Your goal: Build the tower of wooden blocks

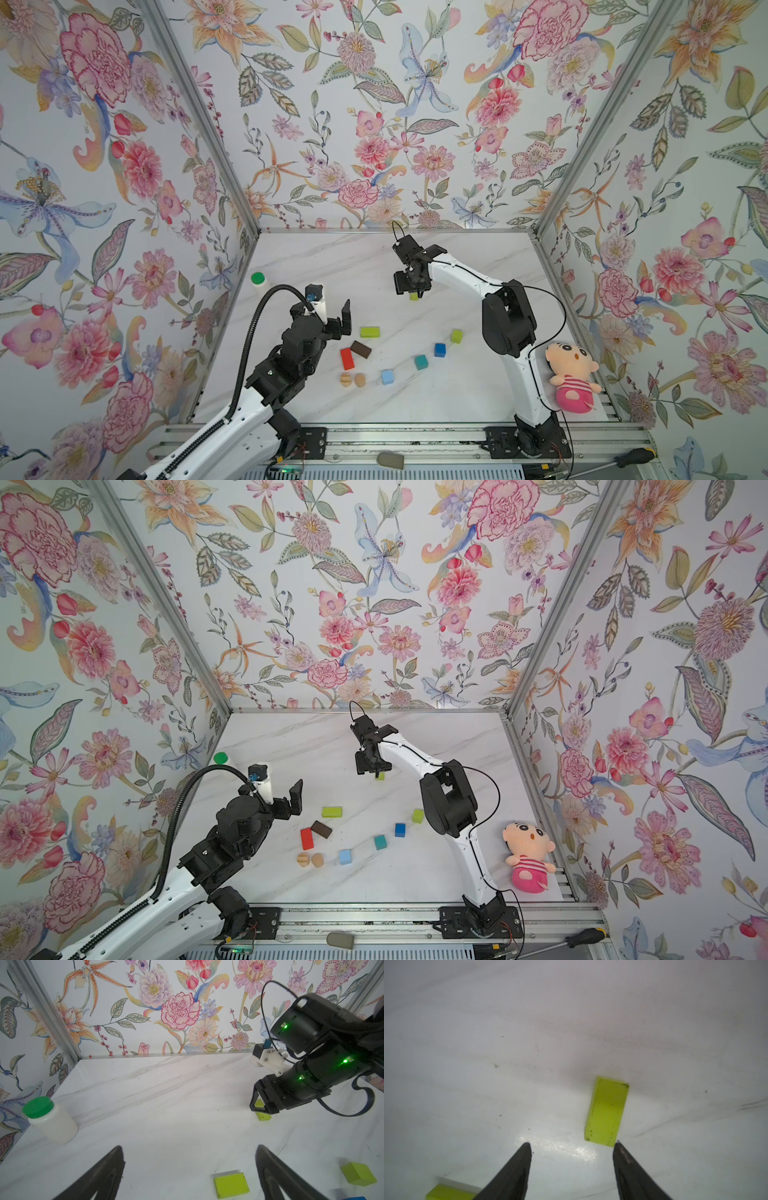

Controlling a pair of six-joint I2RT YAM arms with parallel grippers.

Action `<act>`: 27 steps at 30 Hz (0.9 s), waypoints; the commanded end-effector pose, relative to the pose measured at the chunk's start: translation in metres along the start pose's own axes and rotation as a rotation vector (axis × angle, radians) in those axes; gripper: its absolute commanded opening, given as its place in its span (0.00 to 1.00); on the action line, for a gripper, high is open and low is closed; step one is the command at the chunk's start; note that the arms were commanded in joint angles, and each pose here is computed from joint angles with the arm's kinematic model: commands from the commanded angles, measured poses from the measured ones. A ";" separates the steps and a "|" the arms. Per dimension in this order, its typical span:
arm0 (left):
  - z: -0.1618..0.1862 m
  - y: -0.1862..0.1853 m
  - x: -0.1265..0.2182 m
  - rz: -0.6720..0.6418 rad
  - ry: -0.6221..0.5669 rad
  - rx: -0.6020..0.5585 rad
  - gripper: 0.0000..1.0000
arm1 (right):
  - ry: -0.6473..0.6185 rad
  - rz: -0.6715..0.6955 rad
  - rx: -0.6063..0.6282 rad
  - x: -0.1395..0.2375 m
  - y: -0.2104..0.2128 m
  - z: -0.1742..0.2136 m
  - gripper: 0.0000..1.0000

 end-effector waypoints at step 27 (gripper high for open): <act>0.048 0.017 0.039 0.022 0.208 0.236 0.99 | 0.166 -0.036 0.126 -0.010 0.129 0.083 0.99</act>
Point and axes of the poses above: each gripper's point midway between its finger pads, its own x axis back along the fingers, its own y axis along the line the jaws close on, z = x × y, the point moved 7 cm from there along x, back along the fingers, and after that the axes turned 12 degrees about x, right-handed, at the moved point
